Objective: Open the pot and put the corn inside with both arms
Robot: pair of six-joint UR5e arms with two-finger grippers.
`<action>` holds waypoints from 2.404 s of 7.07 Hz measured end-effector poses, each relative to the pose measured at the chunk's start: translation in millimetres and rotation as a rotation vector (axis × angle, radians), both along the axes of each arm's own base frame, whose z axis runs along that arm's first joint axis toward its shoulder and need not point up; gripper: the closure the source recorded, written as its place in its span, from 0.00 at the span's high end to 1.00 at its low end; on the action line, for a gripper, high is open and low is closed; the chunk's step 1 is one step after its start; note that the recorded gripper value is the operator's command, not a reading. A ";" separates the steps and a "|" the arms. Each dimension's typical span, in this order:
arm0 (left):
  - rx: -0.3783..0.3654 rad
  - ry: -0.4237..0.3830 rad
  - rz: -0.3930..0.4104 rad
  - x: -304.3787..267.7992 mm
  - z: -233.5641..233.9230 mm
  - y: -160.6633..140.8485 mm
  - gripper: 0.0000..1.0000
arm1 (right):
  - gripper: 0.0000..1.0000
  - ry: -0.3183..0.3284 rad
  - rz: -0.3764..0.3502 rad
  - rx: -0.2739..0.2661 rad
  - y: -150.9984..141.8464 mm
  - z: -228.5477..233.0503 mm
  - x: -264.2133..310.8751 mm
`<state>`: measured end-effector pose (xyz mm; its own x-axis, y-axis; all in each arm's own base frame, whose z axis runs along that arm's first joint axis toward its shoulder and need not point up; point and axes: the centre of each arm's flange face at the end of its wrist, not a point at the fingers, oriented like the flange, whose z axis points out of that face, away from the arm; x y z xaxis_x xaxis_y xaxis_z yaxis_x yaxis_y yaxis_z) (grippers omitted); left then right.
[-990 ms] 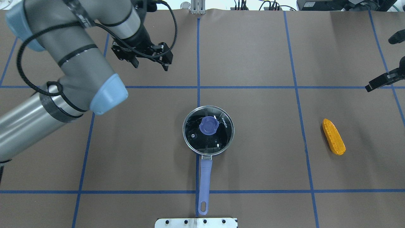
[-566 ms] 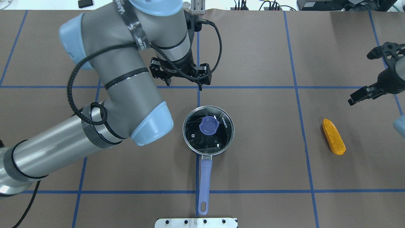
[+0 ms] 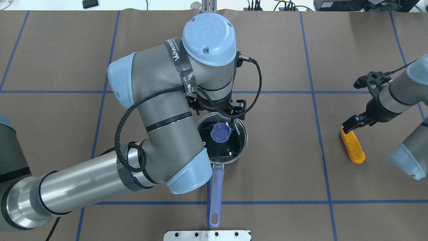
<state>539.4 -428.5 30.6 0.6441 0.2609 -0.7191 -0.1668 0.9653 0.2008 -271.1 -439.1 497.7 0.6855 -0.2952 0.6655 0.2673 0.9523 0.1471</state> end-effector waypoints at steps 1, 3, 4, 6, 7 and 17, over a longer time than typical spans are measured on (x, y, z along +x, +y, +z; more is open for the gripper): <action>0.000 -0.002 0.008 7.6 3.5 -1.1 0.99 | 0.98 0.005 -0.011 0.003 3.6 0.5 -5.9; -0.001 -0.003 0.013 17.0 10.2 -5.0 0.99 | 0.97 0.012 -0.035 0.001 10.6 4.0 -16.7; -0.002 -0.004 0.014 18.8 12.0 -5.7 0.99 | 0.96 0.019 -0.046 -0.003 14.9 8.8 -19.5; -0.002 -0.005 0.014 19.9 12.9 -6.3 0.99 | 0.90 0.046 -0.068 -0.013 25.7 24.2 -23.1; -0.002 -0.004 0.014 20.1 13.0 -6.4 0.99 | 0.82 0.055 -0.082 -0.017 30.7 29.4 -28.3; 0.009 0.015 0.024 42.7 29.4 -11.8 0.98 | 0.29 0.016 -0.090 0.004 16.0 12.1 -31.4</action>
